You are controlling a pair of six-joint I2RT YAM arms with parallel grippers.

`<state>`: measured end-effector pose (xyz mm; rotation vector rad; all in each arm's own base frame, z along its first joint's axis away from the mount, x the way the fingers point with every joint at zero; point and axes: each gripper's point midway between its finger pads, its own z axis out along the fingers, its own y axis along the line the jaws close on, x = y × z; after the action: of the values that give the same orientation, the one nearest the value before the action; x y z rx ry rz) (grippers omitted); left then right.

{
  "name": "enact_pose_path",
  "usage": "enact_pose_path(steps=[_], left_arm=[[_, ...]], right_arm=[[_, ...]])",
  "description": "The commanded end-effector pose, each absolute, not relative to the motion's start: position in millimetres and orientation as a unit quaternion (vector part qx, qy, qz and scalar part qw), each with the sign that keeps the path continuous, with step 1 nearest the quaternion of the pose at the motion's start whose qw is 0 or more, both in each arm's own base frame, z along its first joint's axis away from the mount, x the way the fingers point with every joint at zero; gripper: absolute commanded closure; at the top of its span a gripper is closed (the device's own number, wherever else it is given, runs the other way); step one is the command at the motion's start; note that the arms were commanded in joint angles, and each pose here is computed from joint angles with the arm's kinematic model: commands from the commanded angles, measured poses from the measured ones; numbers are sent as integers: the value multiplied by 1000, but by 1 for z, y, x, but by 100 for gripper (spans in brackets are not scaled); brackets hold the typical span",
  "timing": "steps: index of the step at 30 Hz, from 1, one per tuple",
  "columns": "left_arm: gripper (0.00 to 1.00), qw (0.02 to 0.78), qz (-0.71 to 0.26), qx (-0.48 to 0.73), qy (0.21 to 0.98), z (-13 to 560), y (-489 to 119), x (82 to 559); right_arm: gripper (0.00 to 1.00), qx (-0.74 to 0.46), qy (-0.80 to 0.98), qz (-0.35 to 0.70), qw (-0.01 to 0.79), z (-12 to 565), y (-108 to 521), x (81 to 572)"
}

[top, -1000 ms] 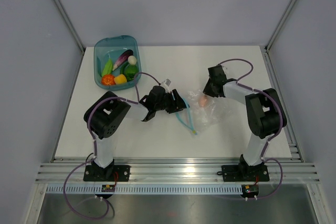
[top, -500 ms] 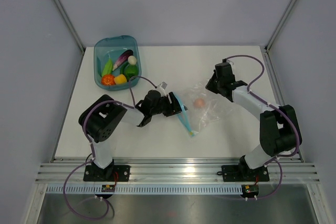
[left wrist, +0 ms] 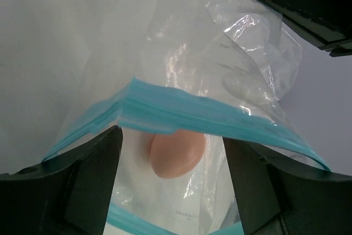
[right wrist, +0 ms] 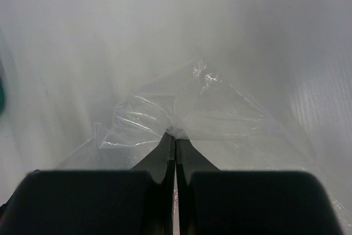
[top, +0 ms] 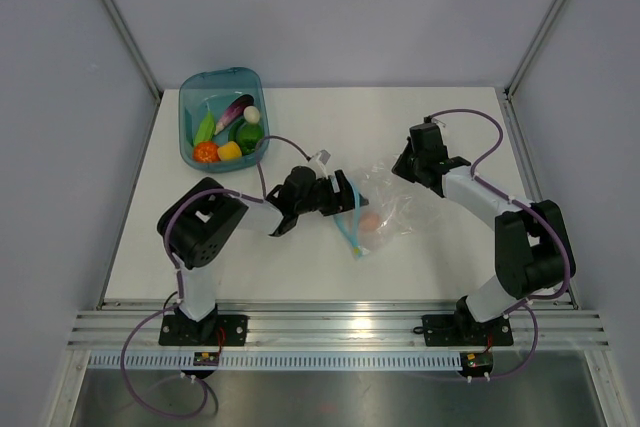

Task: Open the zip-top bag and remove the fake food
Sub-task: Pick up the food from the zipper food storage bag.

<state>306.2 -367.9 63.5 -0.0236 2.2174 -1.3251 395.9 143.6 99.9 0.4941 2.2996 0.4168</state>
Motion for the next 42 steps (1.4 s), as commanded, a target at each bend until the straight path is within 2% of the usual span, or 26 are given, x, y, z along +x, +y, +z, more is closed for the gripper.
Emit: enact_pose_path(steps=[1,14,20,26,36,42], left_arm=[[23,299,-479,37,825,69,-383,309],[19,234,-446,81,860,37,-404,287],[19,244,-432,96,863,38,-409,286],[20,248,-373,102,888,27,-405,287],[30,260,-296,116,912,14,-401,287],[48,251,-278,113,920,8,-397,286]], right_arm=[[100,194,885,179,383,113,147,402],[100,195,888,170,381,109,146,407],[100,196,887,168,382,109,145,406],[100,196,888,167,382,109,145,407],[100,196,888,165,383,109,144,407],[100,198,888,161,383,108,143,406]])
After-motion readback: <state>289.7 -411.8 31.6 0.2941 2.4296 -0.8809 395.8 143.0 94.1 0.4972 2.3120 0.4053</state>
